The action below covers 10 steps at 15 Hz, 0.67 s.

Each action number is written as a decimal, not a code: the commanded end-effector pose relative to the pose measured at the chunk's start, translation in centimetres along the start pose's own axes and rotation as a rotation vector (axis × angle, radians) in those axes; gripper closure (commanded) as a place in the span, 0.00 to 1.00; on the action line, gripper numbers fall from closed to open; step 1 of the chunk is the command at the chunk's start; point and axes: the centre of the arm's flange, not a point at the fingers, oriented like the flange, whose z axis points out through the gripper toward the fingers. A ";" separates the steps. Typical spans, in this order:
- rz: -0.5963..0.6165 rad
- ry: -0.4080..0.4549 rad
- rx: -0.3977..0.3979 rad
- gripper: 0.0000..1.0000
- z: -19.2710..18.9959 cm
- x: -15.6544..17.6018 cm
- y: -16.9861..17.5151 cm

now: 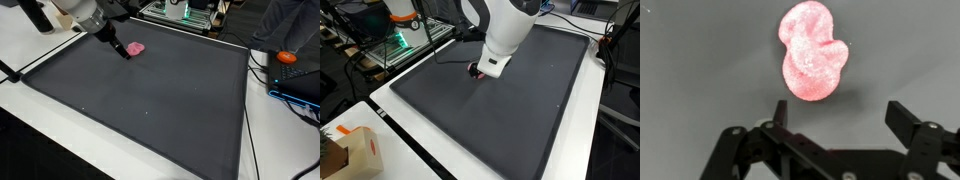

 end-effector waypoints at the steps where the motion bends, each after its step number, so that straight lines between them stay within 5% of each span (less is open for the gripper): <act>1: -0.178 0.011 -0.092 0.00 0.6 -0.4 -1.8; 10: -0.599 0.019 -0.323 0.00 2.7 -4.8 -6.9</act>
